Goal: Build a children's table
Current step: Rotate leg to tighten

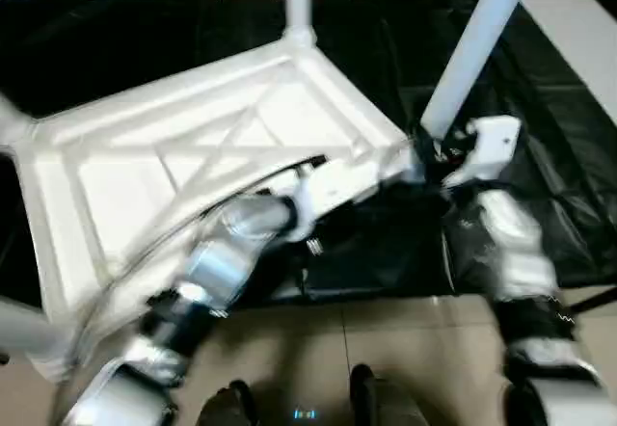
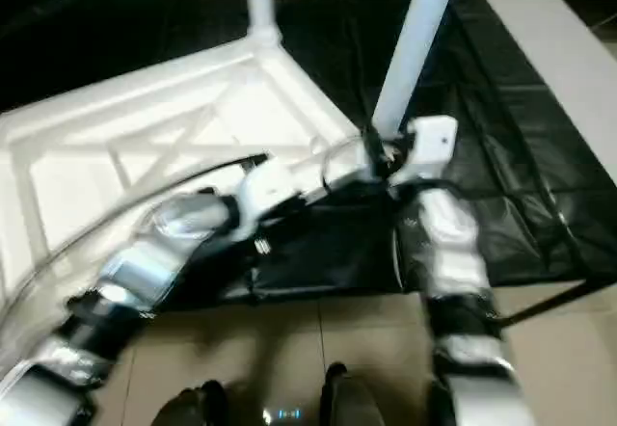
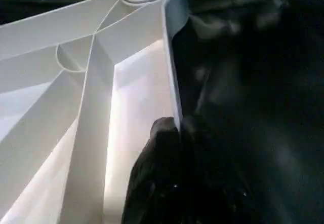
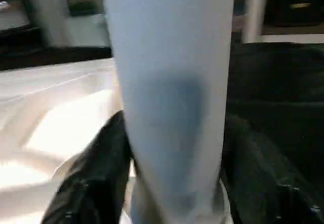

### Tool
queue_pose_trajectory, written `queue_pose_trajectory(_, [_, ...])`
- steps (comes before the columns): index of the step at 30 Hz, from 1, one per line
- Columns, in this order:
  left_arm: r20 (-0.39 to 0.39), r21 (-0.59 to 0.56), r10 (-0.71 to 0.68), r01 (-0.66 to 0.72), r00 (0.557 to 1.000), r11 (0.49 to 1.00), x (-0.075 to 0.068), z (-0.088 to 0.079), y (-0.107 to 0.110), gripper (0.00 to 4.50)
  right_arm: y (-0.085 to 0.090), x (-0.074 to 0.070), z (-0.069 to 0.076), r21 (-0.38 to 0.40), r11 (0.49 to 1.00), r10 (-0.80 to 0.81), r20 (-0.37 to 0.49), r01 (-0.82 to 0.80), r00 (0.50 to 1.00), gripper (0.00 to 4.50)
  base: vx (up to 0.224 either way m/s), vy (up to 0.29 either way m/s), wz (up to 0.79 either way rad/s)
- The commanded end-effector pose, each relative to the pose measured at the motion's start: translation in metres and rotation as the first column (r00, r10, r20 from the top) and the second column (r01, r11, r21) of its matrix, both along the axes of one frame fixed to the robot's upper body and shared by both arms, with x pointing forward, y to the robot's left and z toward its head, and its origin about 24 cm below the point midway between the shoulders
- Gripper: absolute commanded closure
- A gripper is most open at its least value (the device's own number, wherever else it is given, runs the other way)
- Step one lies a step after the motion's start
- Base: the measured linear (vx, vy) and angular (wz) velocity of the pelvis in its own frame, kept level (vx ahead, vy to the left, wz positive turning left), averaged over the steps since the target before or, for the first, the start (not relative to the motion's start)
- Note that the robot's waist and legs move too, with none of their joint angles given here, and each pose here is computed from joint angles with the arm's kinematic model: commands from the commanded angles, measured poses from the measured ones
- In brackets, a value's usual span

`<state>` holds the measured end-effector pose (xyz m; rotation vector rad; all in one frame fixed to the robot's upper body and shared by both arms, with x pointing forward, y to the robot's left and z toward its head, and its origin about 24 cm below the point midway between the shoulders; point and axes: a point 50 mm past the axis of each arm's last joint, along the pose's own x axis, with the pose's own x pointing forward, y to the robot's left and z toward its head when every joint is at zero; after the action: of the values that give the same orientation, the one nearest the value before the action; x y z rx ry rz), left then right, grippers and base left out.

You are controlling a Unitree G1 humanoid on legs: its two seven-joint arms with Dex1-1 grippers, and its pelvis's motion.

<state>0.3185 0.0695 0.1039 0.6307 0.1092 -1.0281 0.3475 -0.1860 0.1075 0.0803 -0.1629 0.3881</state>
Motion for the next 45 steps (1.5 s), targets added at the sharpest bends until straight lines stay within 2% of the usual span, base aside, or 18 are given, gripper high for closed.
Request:
queue_pose_trajectory(1, [-0.064, 0.019, -0.115, 0.116, 0.991, 0.993, -0.013, -0.014, 0.001, 4.5, -0.015, -0.004, 0.006, 0.016, 1.0, 0.015, -0.004, -0.015, 1.0, 1.67, 0.0, 0.0, 0.0])
queue_pose_trajectory(2, [-0.061, 0.026, -0.163, 0.165, 0.985, 0.986, -0.017, -0.012, 0.011, 4.5, -0.023, -0.014, 0.016, -0.024, 0.989, 0.147, 0.006, -0.146, 0.989, 1.55, 0.0, 0.0, 0.0])
queue_pose_trajectory(3, [-0.062, 0.026, -0.167, 0.169, 0.984, 0.985, -0.017, -0.012, 0.012, 4.5, -0.024, -0.016, 0.018, -0.038, 0.985, 0.17, 0.005, -0.17, 0.985, 1.4, 0.058, 0.002, 0.0])
queue_pose_trajectory(6, [-0.079, 0.012, -0.226, 0.228, 0.971, 0.974, -0.023, -0.01, 0.022, 4.5, -0.039, -0.041, 0.022, -0.2, 0.911, 0.353, -0.068, -0.36, 0.933, 1.33, 0.065, 0.014, 0.0])
queue_pose_trajectory(8, [-0.089, 0.01, -0.252, 0.254, 0.964, 0.967, -0.026, -0.01, 0.025, 4.5, -0.046, -0.05, 0.023, -0.243, 0.882, 0.391, -0.101, -0.403, 0.915, 1.33, 0.061, 0.009, 0.02])
queue_pose_trajectory(12, [-0.105, 0.022, -0.282, 0.286, 0.954, 0.958, -0.03, -0.014, 0.03, 4.5, -0.054, -0.062, 0.026, -0.226, 0.856, 0.443, -0.146, -0.465, 0.885, 1.33, 0.0, 0.0, 0.0])
queue_pose_trajectory(16, [-0.107, 0.016, -0.286, 0.289, 0.952, 0.957, -0.03, -0.015, 0.031, 4.5, -0.055, -0.064, 0.025, -0.217, 0.843, 0.464, -0.168, -0.491, 0.87, 1.33, 0.0, 0.0, 0.0])
queue_pose_trajectory(18, [-0.108, 0.014, -0.289, 0.292, 0.951, 0.956, -0.03, -0.015, 0.031, 4.5, -0.054, -0.064, 0.023, -0.209, 0.837, 0.477, -0.178, -0.506, 0.861, 1.66, 0.0, 0.0, 0.0])
queue_pose_trajectory(29, [-0.11, 0.007, -0.303, 0.306, 0.947, 0.952, -0.031, -0.014, 0.03, 4.5, -0.043, -0.054, 0.017, -0.17, 0.832, 0.505, -0.166, -0.528, 0.847, 2.49, 0.0, 0.0, 0.0])
queue_pose_trajectory(31, [-0.112, 0.01, -0.3, 0.303, 0.947, 0.953, -0.031, -0.015, 0.029, 4.5, -0.043, -0.05, 0.016, -0.17, 0.85, 0.477, -0.154, -0.498, 0.866, 2.54, 0.0, 0.0, 0.0])
queue_pose_trajectory(33, [-0.111, 0.021, -0.273, 0.277, 0.956, 0.961, -0.029, -0.017, 0.028, 4.5, -0.046, -0.039, 0.009, -0.184, 0.916, 0.331, -0.155, -0.356, 0.931, 2.56, 0.0, 0.0, 0.0])
queue_pose_trajectory(34, [-0.111, 0.021, -0.273, 0.277, 0.956, 0.961, -0.029, -0.017, 0.028, 4.5, -0.046, -0.039, 0.009, -0.184, 0.916, 0.331, -0.155, -0.356, 0.931, 2.57, 0.0, 0.0, 0.0])
queue_pose_trajectory(35, [-0.108, 0.021, -0.252, 0.255, 0.962, 0.967, -0.028, -0.018, 0.023, 4.5, -0.049, -0.031, 0.0, -0.163, 0.965, 0.179, -0.166, -0.206, 0.97, 2.58, 0.0, 0.0, 0.0])
queue_pose_trajectory(38, [-0.106, 0.008, -0.222, 0.224, 0.969, 0.975, -0.026, -0.02, 0.011, 4.5, -0.049, -0.023, -0.016, -0.111, 0.994, -0.022, -0.205, -0.001, 0.978, 2.59, 0.0, 0.0, 0.0])
queue_pose_trajectory(40, [-0.106, -0.01, -0.2, 0.2, 0.974, 0.98, -0.026, -0.022, -0.004, 4.5, -0.049, -0.017, -0.031, -0.071, 0.979, -0.201, -0.253, 0.189, 0.946, 2.59, 0.0, 0.0, 0.0])
queue_pose_trajectory(42, [-0.097, -0.039, -0.194, 0.191, 0.976, 0.981, -0.027, -0.022, -0.027, 4.5, -0.044, -0.011, -0.046, -0.005, 0.916, -0.382, -0.316, 0.401, 0.869, 2.59, 0.0, 0.0, 0.0])
queue_pose_trajectory(43, [-0.097, -0.04, -0.194, 0.191, 0.976, 0.981, -0.027, -0.022, -0.028, 4.5, -0.043, -0.011, -0.047, -0.002, 0.913, -0.387, -0.318, 0.407, 0.866, 2.59, 0.0, 0.0, 0.0])
queue_pose_trajectory(45, [-0.075, -0.07, -0.233, 0.228, 0.97, 0.971, -0.03, -0.02, -0.049, 4.5, -0.032, -0.006, -0.051, 0.063, 0.834, -0.502, -0.322, 0.548, 0.802, 2.59, 0.0, 0.0, 0.0])
